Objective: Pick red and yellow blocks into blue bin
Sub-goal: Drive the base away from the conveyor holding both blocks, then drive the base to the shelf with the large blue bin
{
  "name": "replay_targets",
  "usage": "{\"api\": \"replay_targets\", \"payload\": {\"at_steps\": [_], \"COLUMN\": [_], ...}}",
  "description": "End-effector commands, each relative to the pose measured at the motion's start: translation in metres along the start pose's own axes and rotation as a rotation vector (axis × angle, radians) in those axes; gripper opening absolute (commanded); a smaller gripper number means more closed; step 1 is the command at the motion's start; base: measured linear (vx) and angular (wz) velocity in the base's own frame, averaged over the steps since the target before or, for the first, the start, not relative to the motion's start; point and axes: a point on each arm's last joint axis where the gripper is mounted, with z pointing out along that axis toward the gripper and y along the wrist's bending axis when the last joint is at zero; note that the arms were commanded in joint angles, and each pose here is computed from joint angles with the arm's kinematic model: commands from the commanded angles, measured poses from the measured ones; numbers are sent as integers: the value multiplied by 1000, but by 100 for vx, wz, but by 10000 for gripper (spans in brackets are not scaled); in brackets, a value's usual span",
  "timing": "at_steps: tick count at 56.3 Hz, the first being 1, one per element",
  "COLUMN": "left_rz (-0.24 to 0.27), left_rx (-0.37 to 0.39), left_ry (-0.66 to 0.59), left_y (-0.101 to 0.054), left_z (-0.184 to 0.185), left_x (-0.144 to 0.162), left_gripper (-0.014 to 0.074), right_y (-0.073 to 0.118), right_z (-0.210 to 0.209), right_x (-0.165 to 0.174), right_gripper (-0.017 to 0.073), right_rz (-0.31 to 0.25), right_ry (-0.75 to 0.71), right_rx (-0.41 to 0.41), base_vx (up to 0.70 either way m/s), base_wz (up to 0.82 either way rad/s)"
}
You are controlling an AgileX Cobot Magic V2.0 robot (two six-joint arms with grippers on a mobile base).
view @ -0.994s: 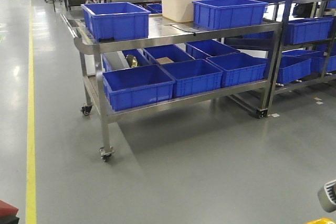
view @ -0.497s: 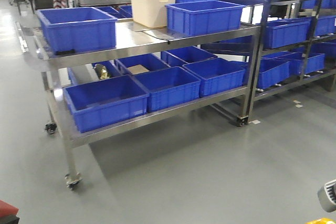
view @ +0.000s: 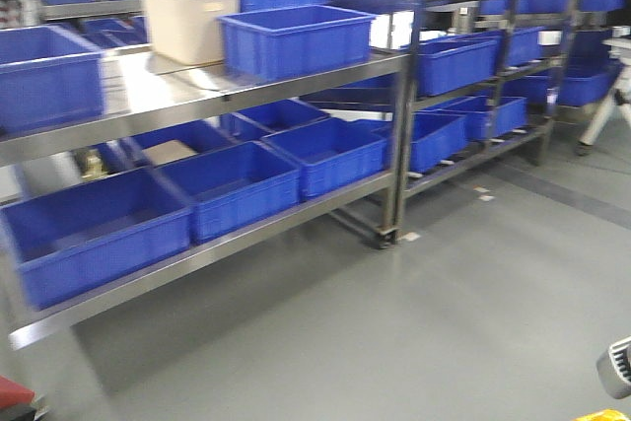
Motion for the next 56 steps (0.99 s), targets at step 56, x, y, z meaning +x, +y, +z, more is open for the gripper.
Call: {"api": "replay_targets", "payload": {"at_steps": [56], "left_rz": [-2], "left_rx": [6], "left_ry": [-106], "left_y": [-1], "left_z": [-6], "left_x": [-14], "left_gripper": [264], "right_y": [-1], "right_z": [-8], "right_x": [-10], "right_gripper": [172], "right_rz": [-9], "right_ry": [-90], "right_rx": [5], "base_vx": [39], "base_wz": [-27]}}
